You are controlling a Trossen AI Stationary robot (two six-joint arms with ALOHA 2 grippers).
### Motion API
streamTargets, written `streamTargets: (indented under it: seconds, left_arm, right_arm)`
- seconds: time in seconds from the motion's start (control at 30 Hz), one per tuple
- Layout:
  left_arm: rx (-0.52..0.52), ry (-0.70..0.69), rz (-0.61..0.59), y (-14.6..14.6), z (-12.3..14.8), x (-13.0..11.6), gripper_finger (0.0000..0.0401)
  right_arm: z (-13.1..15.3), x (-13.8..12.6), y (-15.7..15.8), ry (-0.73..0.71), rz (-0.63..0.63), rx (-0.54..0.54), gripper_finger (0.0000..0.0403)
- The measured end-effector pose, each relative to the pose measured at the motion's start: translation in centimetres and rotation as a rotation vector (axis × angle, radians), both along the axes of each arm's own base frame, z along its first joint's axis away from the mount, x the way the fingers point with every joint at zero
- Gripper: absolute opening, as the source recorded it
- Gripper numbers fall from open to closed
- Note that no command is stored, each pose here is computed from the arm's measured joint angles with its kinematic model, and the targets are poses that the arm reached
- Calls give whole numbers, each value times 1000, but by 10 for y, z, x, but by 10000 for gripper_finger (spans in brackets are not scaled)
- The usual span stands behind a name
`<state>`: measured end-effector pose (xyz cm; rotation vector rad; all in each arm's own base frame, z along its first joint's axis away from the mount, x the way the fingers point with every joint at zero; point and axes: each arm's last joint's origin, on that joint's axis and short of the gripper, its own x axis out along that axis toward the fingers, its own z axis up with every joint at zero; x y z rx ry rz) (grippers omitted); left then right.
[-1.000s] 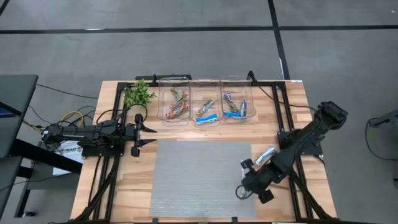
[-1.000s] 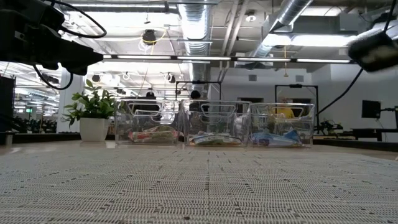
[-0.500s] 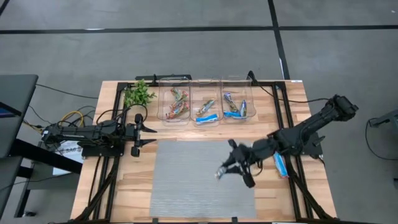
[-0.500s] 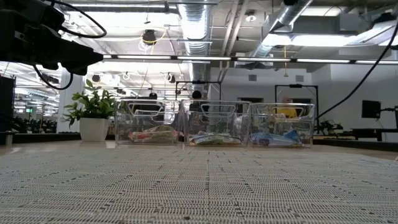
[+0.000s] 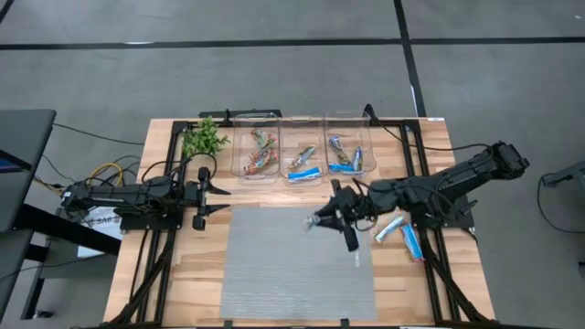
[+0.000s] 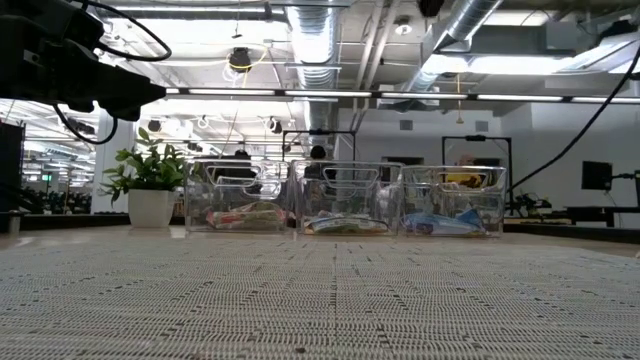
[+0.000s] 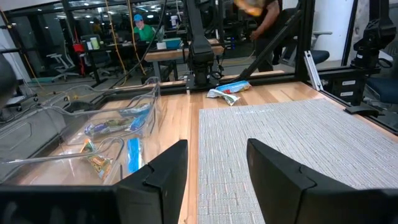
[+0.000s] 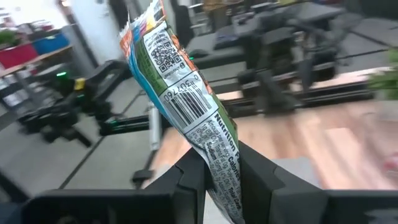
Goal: Pick and place Granola Bars by type
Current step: Put the yellow granola bar into the middle transparent bin
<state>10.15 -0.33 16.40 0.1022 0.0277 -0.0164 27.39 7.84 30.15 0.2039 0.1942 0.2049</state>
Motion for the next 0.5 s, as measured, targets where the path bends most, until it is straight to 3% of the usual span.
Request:
streamTargets:
  seconds: [0.3, 0.5]
  left_arm:
    - [0, 0, 0, 0, 0, 0, 159]
    - [0, 0, 0, 0, 0, 0, 159]
  right_arm:
    - [-7, 10, -73, 67, -252, -63, 62]
    - [-11, 3, -135, 119, -570, -116, 62]
